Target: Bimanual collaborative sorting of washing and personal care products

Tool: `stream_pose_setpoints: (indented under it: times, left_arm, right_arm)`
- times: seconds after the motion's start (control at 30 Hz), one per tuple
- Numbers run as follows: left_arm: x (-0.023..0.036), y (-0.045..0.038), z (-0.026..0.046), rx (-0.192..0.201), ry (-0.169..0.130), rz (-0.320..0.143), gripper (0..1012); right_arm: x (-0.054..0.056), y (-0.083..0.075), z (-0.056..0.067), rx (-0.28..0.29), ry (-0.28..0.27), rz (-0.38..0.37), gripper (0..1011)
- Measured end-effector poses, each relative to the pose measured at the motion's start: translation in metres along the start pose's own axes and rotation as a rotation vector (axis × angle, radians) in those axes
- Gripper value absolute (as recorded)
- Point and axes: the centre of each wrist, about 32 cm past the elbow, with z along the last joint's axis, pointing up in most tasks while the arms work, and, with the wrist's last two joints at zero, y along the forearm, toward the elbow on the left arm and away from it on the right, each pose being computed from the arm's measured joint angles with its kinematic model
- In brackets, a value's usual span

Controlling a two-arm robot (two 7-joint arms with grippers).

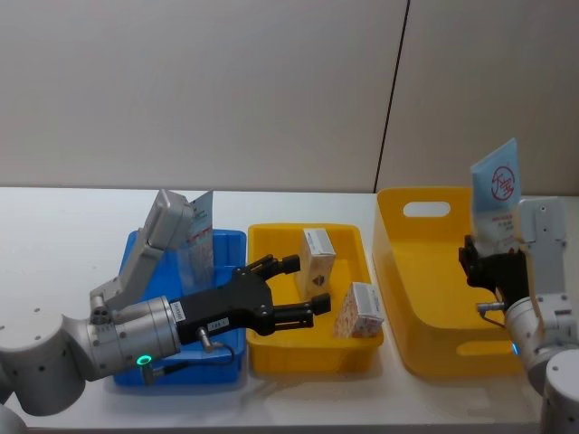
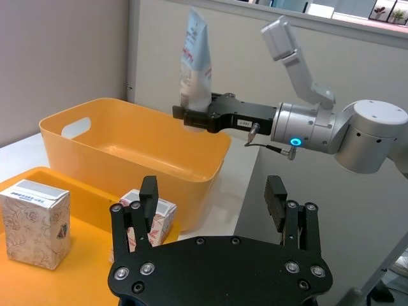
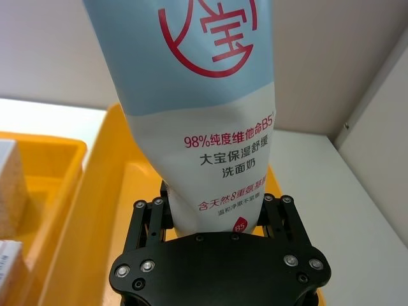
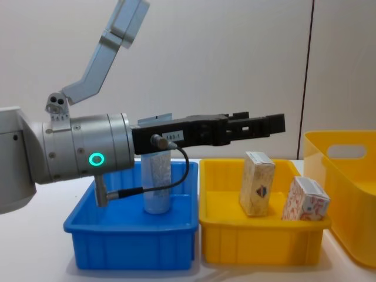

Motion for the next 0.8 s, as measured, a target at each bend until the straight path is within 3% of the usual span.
stream_pose_setpoints:
  times: [0.27,0.8]
  left_arm:
    - [0.0000,0.0000,0.0000,0.000,0.000,0.000,1001]
    - [0.0000,0.0000,0.0000,0.000,0.000,0.000,1001]
  right_arm:
    - [-0.001,0.008,-0.003,-0.053,-0.012,-0.024,629]
    - [-0.003,0.014,-0.006,-0.091,-0.020,-0.040,655]
